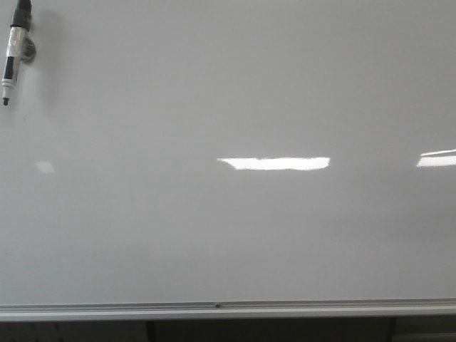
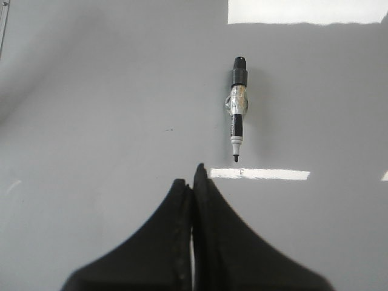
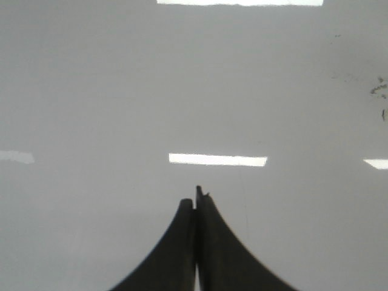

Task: Write number 2 on whiteboard

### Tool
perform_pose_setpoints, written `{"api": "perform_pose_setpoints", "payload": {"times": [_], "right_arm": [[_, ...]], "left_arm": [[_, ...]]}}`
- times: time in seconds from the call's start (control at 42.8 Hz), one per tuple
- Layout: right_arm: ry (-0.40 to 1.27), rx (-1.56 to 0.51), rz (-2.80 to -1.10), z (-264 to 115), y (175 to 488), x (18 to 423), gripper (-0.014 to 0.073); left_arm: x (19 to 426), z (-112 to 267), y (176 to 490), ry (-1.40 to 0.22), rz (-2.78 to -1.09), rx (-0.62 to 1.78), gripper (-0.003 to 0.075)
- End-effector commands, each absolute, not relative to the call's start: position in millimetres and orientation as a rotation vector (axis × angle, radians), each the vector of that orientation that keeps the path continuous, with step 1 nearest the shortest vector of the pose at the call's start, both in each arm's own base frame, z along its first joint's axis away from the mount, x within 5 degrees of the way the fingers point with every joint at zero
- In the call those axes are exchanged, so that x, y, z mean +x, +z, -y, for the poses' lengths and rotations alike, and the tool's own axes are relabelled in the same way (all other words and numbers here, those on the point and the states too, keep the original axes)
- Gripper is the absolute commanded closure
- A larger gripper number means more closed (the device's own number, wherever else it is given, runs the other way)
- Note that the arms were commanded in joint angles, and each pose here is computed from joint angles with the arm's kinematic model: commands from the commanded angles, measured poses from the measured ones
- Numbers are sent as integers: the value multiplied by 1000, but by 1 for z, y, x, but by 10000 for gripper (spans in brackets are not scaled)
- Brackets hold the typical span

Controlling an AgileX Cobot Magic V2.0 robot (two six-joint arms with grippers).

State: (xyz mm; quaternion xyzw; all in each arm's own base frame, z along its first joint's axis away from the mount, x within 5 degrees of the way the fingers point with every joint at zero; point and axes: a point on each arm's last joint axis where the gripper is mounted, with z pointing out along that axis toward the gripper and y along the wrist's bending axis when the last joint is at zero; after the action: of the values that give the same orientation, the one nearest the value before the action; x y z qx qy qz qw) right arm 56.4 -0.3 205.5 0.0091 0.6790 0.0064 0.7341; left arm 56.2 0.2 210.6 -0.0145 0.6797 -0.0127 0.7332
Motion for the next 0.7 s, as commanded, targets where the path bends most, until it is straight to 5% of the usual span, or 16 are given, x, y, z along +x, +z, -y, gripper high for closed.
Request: {"api": "perform_pose_setpoints", "payload": {"times": [0.0, 0.678], "right_arm": [[0, 14, -1391, 1, 215, 54, 663], [0, 14, -1384, 1, 216, 54, 663]], "left_arm": [[55, 0, 207, -40, -1428, -37, 741], [55, 0, 209, -39, -1411, -38, 741]]}}
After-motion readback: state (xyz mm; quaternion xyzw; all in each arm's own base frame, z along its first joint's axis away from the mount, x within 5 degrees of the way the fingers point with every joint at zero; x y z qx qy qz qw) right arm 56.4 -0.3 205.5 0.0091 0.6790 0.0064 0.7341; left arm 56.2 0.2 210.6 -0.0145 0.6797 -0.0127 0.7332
